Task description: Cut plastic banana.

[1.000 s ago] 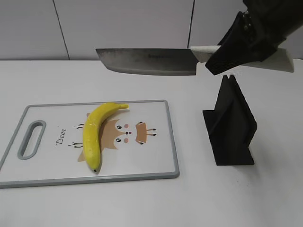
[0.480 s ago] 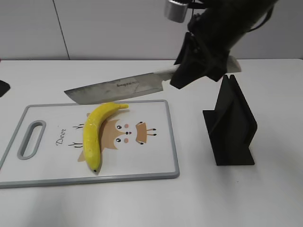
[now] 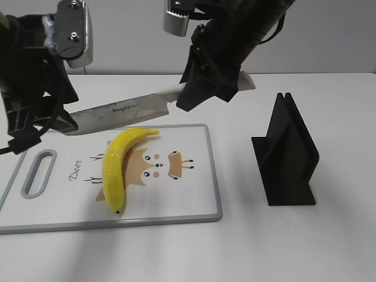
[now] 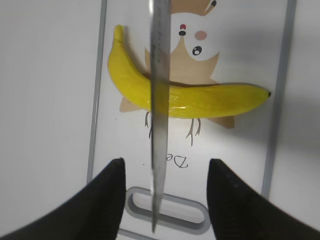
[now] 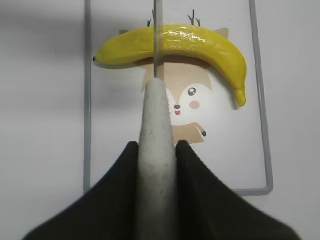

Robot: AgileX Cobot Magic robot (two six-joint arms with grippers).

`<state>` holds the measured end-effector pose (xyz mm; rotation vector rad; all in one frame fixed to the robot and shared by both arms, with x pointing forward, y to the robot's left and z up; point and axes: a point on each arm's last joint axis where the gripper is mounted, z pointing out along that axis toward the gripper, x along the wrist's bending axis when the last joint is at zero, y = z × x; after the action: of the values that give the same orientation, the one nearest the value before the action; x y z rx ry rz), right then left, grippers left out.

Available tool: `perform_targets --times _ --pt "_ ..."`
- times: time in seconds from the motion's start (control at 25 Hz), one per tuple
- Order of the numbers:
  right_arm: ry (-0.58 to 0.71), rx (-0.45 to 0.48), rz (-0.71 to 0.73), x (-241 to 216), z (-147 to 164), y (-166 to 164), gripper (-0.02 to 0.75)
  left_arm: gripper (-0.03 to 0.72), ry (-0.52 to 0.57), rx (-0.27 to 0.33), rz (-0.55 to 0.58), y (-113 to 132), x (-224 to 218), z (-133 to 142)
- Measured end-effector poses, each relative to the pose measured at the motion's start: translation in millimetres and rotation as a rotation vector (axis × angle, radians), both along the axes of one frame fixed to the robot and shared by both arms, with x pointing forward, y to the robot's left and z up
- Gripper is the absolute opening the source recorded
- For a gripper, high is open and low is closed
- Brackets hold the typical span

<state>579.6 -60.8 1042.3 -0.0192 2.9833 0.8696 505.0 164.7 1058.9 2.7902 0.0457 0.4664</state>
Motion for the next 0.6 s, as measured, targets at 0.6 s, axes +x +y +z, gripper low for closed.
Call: perform_targets --times 0.6 --pt "0.011 0.062 0.011 1.7 -3.1 6.9 0.181 0.356 0.022 0.024 -0.008 -6.2 12.7 -12.7"
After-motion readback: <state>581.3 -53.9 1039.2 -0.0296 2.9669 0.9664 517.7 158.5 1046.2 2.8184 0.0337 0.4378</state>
